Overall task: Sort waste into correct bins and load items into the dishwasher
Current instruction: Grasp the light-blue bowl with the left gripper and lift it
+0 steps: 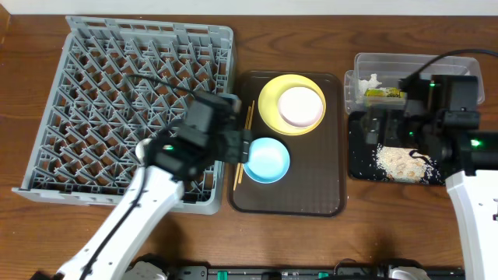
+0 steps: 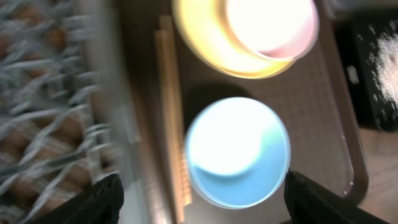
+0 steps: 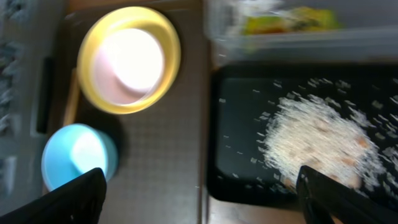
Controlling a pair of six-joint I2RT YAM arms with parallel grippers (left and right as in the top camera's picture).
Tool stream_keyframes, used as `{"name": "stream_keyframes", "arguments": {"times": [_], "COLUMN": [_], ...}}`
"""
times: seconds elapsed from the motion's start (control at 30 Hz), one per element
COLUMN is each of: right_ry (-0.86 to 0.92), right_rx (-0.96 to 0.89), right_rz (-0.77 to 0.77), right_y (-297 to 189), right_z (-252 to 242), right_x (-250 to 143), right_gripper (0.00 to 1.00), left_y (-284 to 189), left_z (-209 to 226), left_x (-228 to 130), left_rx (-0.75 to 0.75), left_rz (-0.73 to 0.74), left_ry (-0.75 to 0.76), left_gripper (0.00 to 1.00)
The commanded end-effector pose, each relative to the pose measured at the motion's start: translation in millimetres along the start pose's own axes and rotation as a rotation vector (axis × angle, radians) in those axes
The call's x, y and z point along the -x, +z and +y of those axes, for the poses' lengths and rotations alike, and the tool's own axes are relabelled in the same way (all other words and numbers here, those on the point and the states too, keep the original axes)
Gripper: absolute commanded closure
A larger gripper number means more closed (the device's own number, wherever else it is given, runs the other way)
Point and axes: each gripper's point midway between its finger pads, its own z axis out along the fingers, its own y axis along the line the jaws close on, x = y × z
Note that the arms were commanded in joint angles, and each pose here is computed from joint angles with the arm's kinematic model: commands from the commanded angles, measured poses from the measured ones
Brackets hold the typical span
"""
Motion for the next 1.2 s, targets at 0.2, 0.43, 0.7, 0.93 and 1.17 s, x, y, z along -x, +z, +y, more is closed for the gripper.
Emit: {"name": "stream_keyframes", "arguments": {"times": [0.2,0.43,0.7,0.93,1.17], "right_ry": [0.083,0.085,0.084,0.085,0.085], "right_rx": [-0.053,-0.054,-0.054,-0.054,-0.054], "right_rz": [-0.015,-0.008,-0.008,-0.004,-0.004], "right_y": [-7.6,-7.5,-7.5,-7.5,-7.5], "right_z": [-14.8,-15.1,-15.1,-15.2,-15.2], "right_x": [3.0,1.1,1.1,0.3,0.3], "right_gripper": [0.13,0.14,0.14,0.14,0.14], "left_y": [74.6,115.4,118.1,72.9,-9.5], "left_z": [-66.7,-76.4,-77.7,-98.3,-78.8], "left_x": [-43.1,-81.5,-85.5,-42.1,31.0], "left_rx": [-0.038,-0.024,-0.023,-0.085,-0.141], "left_rz": [0.148,0.262,0.273,0.133,-0.107], "left_ry": [0.210,0.266,0.273,0.268,0.174], "left_gripper": [0.23,0.59,0.94,0.94,0.94]}}
